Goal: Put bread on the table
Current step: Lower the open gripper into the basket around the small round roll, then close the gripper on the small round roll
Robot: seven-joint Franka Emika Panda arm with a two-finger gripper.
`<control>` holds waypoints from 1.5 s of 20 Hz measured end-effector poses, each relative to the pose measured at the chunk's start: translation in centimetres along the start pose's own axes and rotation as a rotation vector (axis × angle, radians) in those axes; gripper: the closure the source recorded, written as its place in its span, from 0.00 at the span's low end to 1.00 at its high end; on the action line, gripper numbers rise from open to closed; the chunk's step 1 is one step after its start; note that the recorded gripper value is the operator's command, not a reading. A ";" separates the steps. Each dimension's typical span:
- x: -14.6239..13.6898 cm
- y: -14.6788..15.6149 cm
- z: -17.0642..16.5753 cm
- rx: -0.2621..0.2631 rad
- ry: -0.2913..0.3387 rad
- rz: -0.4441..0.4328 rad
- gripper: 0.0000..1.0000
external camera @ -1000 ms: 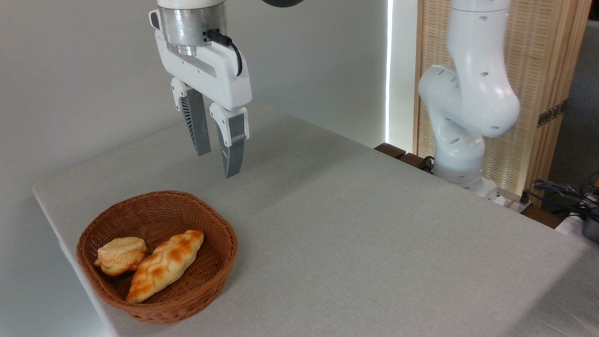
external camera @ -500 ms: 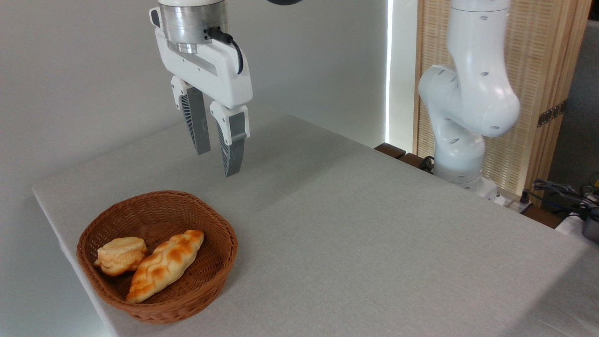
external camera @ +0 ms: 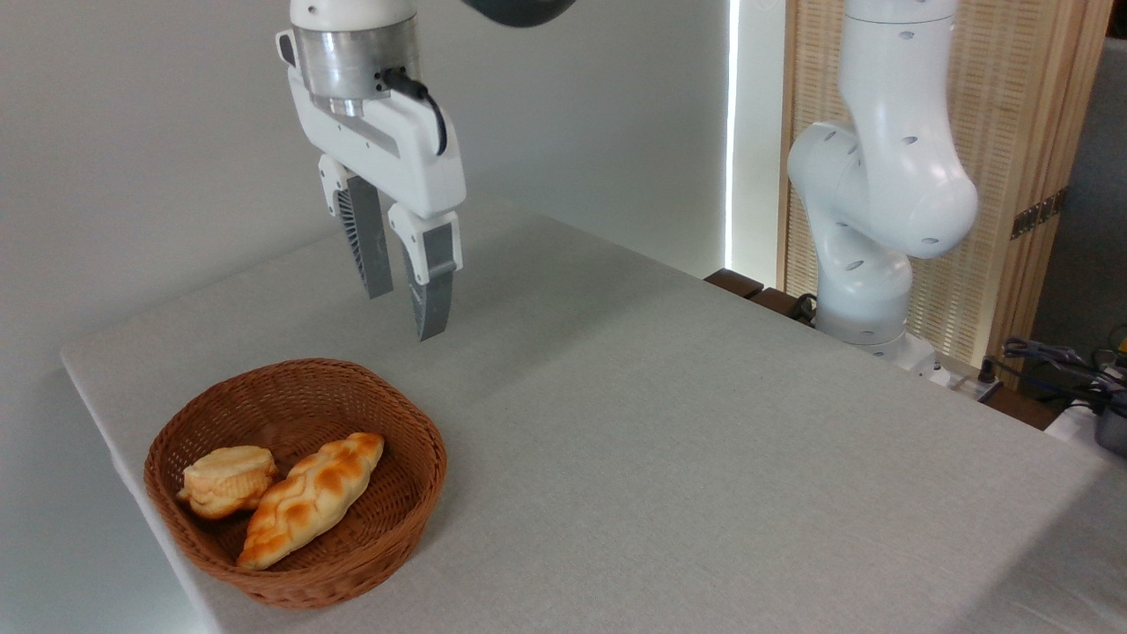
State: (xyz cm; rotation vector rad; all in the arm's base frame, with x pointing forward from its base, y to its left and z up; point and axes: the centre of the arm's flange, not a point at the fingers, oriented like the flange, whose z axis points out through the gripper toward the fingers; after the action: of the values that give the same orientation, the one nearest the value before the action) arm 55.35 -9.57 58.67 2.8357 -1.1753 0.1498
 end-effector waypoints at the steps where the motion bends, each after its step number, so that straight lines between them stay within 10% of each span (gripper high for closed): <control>1: 0.4 0.1 0.4 0.003 0.010 0.003 0.00; 30: 10.7 -3.4 17.2 0.198 0.351 -0.045 0.00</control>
State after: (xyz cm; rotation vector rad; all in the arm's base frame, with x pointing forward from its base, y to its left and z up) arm 66.36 -16.41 42.79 2.8297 -1.0708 0.7647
